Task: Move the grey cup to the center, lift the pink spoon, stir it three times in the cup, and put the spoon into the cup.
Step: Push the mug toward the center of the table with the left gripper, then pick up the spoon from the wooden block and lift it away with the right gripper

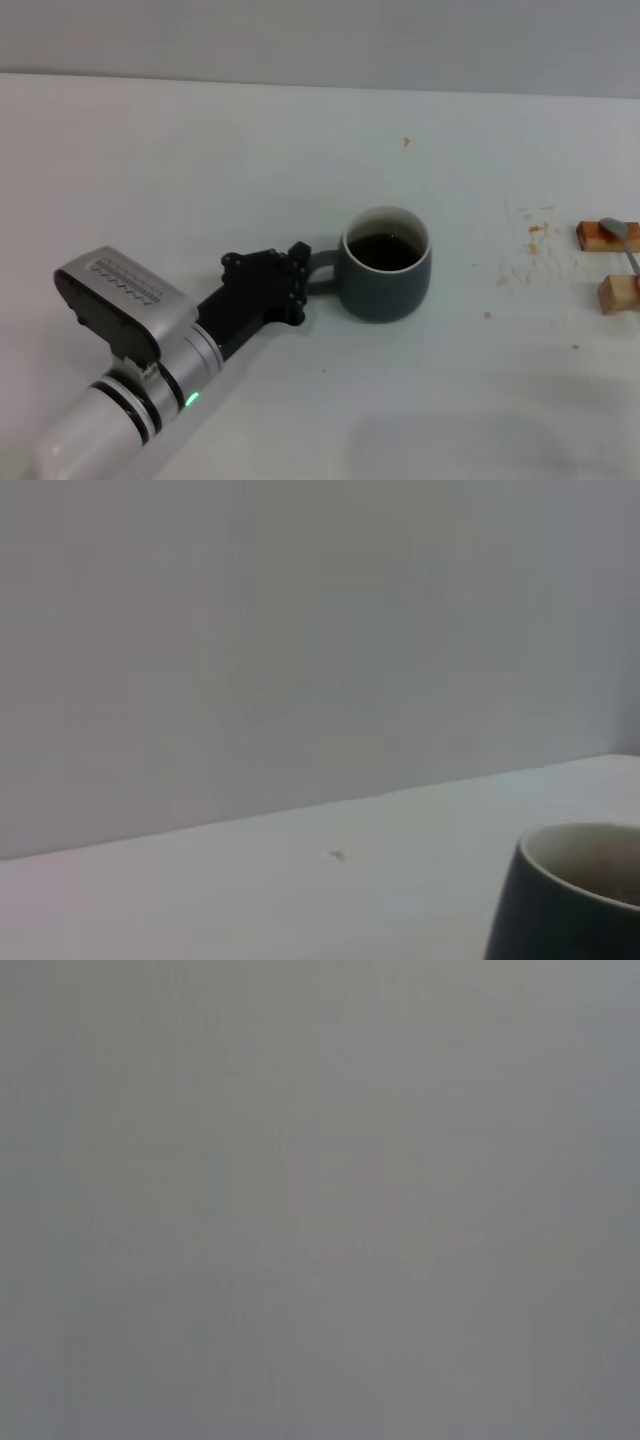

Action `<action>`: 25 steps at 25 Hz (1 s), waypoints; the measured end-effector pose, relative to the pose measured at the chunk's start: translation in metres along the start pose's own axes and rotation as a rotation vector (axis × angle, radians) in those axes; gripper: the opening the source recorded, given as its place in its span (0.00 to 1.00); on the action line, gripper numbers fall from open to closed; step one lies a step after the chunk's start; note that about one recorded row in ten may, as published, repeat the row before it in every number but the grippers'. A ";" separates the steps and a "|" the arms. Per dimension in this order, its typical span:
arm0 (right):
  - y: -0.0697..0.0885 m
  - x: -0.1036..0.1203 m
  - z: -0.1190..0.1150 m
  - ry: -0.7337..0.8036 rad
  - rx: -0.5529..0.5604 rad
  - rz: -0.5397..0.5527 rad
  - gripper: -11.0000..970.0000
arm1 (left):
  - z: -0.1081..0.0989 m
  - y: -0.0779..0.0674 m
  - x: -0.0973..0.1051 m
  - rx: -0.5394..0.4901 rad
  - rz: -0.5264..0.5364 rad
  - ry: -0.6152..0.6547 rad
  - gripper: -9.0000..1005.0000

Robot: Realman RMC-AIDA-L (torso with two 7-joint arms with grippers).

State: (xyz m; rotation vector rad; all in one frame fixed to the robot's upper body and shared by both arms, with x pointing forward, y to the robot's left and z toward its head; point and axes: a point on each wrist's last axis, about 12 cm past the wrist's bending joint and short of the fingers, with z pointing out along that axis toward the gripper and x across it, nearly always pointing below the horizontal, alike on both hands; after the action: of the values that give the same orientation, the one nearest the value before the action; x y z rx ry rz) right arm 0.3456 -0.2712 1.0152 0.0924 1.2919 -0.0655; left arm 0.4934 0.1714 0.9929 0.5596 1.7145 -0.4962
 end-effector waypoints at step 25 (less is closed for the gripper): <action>-0.015 0.026 -0.014 0.238 0.133 0.105 0.77 | -0.037 0.037 0.018 -0.240 0.092 0.012 0.01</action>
State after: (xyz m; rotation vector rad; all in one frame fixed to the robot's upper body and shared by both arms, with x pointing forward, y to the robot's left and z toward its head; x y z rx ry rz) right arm 0.3376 -0.2842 0.9862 0.2887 1.5178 -0.0510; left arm 0.4836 0.2249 0.9821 0.4657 1.7219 -0.2173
